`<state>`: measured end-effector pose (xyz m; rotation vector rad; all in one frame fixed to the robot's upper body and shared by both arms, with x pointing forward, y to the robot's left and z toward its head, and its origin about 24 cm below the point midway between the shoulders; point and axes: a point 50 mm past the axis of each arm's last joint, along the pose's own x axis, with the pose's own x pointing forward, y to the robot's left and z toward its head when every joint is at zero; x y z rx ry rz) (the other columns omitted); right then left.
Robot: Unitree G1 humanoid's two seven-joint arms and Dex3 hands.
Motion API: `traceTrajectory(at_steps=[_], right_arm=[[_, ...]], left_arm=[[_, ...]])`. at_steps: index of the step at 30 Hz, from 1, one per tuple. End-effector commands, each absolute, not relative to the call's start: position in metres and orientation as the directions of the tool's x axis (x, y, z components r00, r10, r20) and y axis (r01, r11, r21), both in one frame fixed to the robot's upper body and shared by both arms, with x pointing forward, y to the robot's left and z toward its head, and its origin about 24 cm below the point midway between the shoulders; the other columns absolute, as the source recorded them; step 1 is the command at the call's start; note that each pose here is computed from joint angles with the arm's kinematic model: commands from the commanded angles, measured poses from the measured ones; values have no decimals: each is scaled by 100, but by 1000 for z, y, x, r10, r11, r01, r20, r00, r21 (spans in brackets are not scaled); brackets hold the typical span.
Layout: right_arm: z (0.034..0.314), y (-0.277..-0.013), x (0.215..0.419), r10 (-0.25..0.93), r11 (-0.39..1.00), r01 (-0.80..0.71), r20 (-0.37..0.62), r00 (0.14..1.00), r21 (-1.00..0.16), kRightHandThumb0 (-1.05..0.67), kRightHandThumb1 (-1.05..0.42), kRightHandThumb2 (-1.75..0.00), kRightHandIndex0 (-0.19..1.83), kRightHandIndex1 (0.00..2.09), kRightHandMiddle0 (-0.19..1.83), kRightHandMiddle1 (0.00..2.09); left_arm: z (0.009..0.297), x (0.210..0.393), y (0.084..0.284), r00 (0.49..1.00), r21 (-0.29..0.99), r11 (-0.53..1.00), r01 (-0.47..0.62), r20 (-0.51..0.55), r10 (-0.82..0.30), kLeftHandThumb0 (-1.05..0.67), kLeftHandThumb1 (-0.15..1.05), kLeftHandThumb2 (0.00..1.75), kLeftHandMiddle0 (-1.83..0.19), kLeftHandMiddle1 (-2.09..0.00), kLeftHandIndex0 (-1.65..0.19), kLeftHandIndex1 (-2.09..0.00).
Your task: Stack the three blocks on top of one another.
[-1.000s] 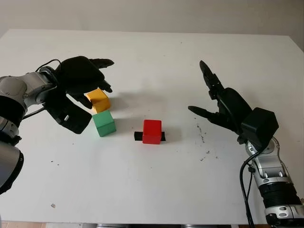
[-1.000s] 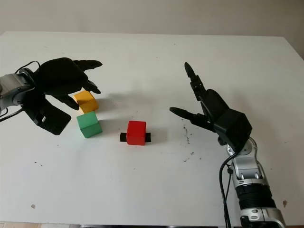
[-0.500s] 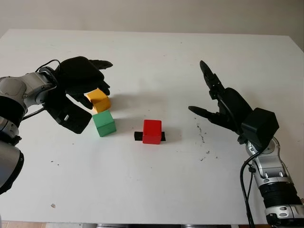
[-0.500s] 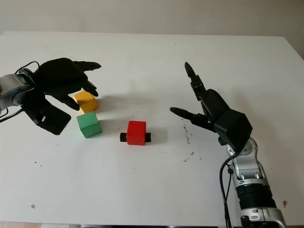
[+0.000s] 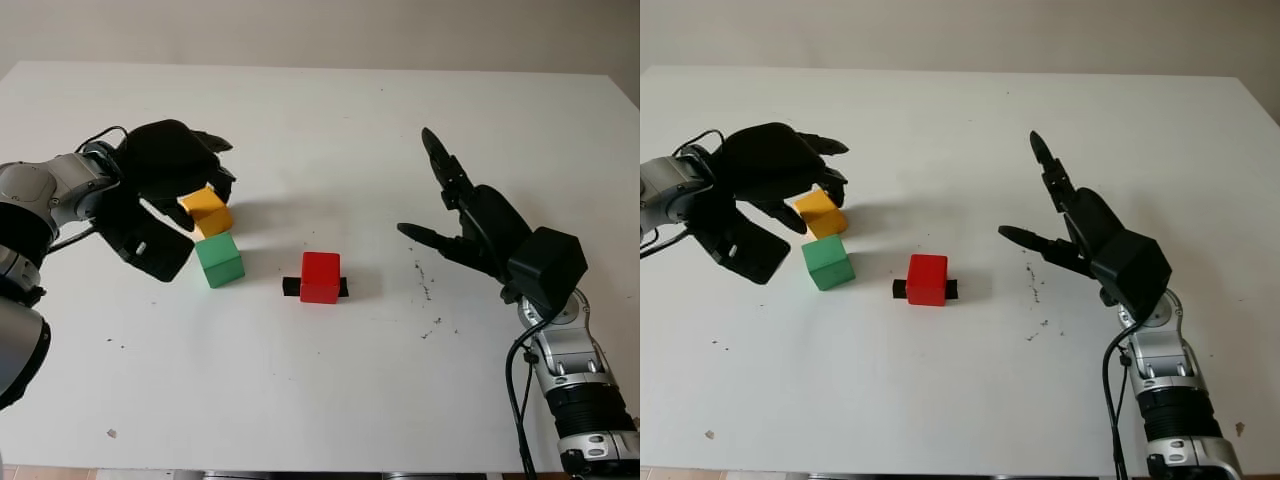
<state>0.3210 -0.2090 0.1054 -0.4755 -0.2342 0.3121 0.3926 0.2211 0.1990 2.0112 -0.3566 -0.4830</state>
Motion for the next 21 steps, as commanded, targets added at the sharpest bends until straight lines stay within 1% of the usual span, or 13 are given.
traceTrajectory(at_steps=[1, 6, 12, 13, 15, 18, 21], right_arm=[[106, -210, 319, 346, 841, -237, 147, 927, -487, -74, -105, -8, -18, 5, -9, 5], [105, -209, 319, 347, 845, -246, 137, 928, -475, -69, -104, -7, -19, 5, -10, 5], [106, -207, 319, 344, 845, -245, 133, 930, -474, -68, -105, -7, -18, 5, -9, 6], [105, -207, 319, 347, 845, -248, 131, 929, -474, -67, -105, -7, -19, 5, -9, 6], [105, -205, 318, 352, 844, -256, 128, 927, -471, -68, -105, -8, -19, 4, -10, 5], [105, -203, 318, 350, 843, -251, 131, 928, -475, -67, -105, -8, -19, 3, -10, 5], [105, -201, 319, 351, 836, -246, 133, 927, -490, -67, -105, -10, -19, 4, -10, 5]], left_arm=[[224, 395, 220, 889, 893, -440, -95, -123, -441, -36, 93, 6, -26, -5, -59, -81], [242, 395, 221, 904, 922, -368, -125, -47, -426, -32, 95, 6, -26, -5, -56, -80], [275, 393, 222, 917, 941, -306, -146, 12, -399, -31, 97, 6, -24, -4, -56, -78], [282, 393, 221, 920, 944, -296, -147, 21, -391, -31, 97, 6, -23, -5, -55, -80], [292, 392, 221, 924, 949, -279, -147, 31, -380, -33, 99, 6, -20, -5, -49, -91], [302, 391, 219, 923, 957, -245, -155, 52, -382, -33, 99, 5, -21, -6, -49, -94], [312, 389, 218, 926, 972, -190, -140, 60, -373, -31, 99, 6, -21, -6, -49, -97]])
